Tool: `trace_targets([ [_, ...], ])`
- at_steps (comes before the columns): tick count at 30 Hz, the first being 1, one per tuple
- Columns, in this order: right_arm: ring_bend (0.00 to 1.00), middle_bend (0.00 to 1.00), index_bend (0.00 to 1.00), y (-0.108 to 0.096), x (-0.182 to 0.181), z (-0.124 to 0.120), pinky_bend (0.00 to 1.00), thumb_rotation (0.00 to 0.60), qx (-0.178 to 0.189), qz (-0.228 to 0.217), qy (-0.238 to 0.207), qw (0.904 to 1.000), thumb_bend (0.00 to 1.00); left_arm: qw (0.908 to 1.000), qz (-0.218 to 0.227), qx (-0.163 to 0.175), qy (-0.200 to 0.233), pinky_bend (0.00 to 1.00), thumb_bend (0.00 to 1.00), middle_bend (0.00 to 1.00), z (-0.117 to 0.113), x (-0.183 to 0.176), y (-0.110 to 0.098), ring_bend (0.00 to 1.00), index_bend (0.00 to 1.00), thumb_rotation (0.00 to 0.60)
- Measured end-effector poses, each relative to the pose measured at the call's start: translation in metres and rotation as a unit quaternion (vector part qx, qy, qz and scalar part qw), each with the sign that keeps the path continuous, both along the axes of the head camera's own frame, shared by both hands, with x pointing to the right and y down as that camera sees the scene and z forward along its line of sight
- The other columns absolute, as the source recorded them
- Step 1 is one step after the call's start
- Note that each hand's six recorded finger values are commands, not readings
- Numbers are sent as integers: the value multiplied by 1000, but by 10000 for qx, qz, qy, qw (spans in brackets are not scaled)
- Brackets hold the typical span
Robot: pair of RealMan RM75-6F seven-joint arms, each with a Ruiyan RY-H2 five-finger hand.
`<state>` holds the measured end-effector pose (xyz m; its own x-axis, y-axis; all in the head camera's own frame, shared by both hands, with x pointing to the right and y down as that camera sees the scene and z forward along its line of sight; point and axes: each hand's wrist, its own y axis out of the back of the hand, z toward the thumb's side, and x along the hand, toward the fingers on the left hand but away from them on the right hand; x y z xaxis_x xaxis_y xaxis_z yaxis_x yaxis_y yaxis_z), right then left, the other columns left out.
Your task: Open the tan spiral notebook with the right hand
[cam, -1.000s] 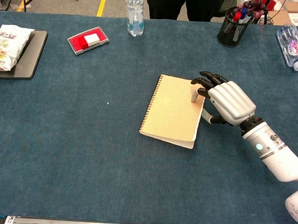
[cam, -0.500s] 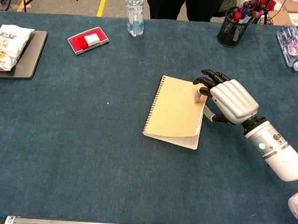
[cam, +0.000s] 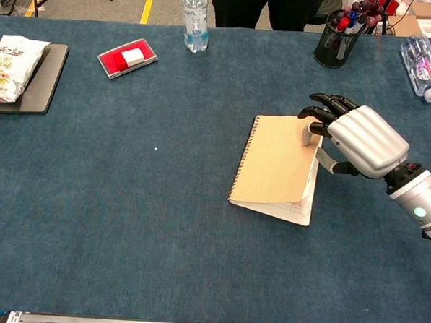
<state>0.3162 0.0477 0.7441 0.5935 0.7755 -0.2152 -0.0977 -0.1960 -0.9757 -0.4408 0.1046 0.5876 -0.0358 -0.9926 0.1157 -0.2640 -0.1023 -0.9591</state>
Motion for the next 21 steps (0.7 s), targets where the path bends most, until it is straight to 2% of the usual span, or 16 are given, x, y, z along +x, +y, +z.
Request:
trace_targets([
  [11, 102, 284, 625, 11, 31, -50, 159, 600, 102, -324, 605, 9976, 457, 10000, -7, -14, -31, 437, 84, 376, 1, 1, 0, 263, 523, 600],
  [17, 103, 285, 626, 21, 41, -69, 159, 600, 78, -500, 918, 9945, 456, 10000, -6, -23, -39, 437, 84, 376, 2, 2, 0, 263, 523, 600],
  [21, 106, 286, 626, 26, 42, -78, 159, 600, 115, -578, 955, 9937, 457, 10000, -4, -26, -43, 437, 84, 376, 2, 2, 0, 263, 523, 600],
])
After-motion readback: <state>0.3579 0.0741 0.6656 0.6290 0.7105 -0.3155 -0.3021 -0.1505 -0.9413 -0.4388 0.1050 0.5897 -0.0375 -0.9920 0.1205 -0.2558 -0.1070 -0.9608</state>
